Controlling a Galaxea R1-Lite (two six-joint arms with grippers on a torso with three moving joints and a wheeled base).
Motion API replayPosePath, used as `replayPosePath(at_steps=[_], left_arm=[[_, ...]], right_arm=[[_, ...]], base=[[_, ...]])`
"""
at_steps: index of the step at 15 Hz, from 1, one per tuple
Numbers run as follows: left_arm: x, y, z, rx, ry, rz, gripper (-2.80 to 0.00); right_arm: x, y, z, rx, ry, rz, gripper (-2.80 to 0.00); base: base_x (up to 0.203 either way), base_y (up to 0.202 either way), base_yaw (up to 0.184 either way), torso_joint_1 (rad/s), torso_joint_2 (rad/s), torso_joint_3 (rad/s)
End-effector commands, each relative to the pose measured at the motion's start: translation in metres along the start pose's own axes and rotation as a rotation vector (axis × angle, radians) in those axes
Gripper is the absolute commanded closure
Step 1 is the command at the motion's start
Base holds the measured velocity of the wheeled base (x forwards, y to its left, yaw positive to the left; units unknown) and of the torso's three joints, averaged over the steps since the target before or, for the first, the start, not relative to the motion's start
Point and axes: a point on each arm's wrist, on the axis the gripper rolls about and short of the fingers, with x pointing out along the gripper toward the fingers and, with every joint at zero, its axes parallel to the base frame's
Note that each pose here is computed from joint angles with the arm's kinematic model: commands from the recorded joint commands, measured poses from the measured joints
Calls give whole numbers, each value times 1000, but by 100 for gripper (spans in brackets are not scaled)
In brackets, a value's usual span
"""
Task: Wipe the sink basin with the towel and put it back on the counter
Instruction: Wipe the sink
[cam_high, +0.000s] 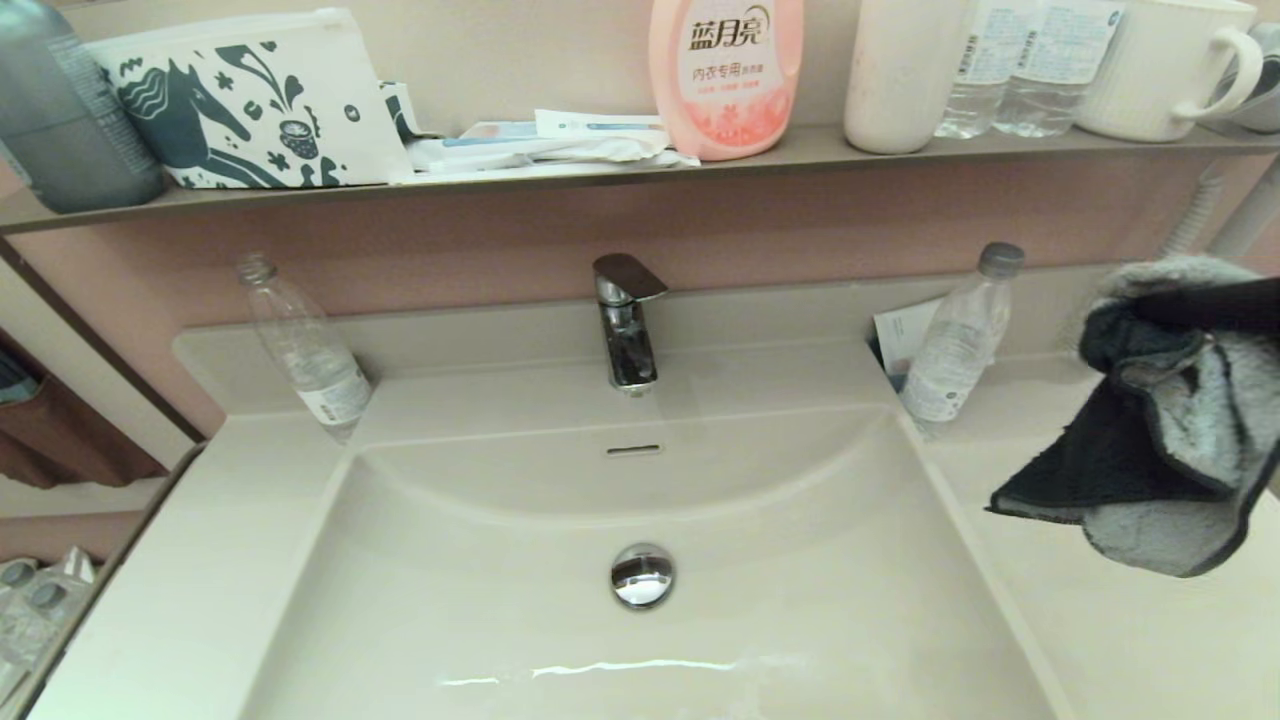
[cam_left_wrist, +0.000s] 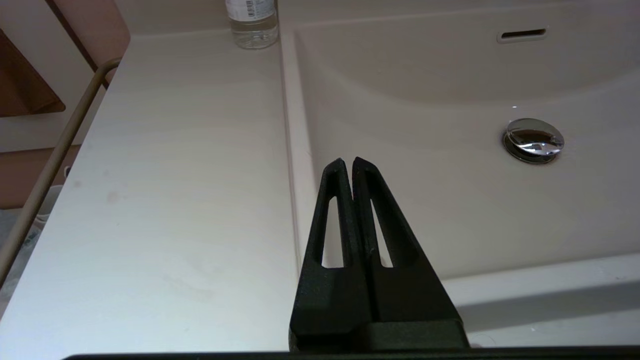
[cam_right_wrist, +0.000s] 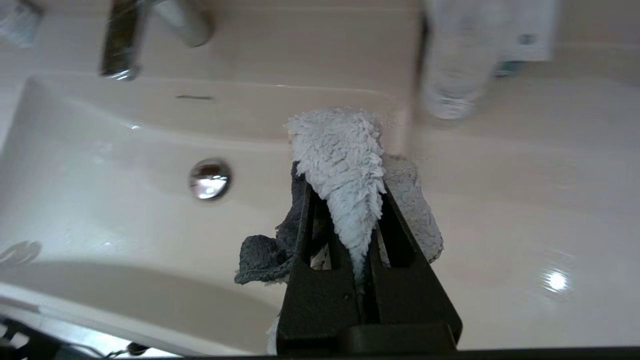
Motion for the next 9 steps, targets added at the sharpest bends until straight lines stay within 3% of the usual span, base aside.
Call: replayPosePath(at_steps=[1, 3, 5, 7, 9], left_arm=[[0, 0, 0, 1, 1, 1, 0], [0, 0, 0, 1, 1, 1, 0], [0, 0, 0, 1, 1, 1, 0], [0, 0, 0, 1, 1, 1, 0], [0, 0, 0, 1, 1, 1, 0]], right_arm=[[33, 33, -8, -43, 79, 29, 0], [62, 77, -25, -45, 149, 64, 0], [95, 106, -49, -41, 233, 39, 0], [125, 122, -71, -19, 267, 8, 0], [137, 120, -100, -87, 319, -10, 0]], base=[[0, 0, 0, 0, 0, 0], [0, 0, 0, 0, 0, 0], [0, 0, 0, 0, 0, 0], [0, 0, 0, 0, 0, 0], [0, 0, 0, 0, 0, 0]])
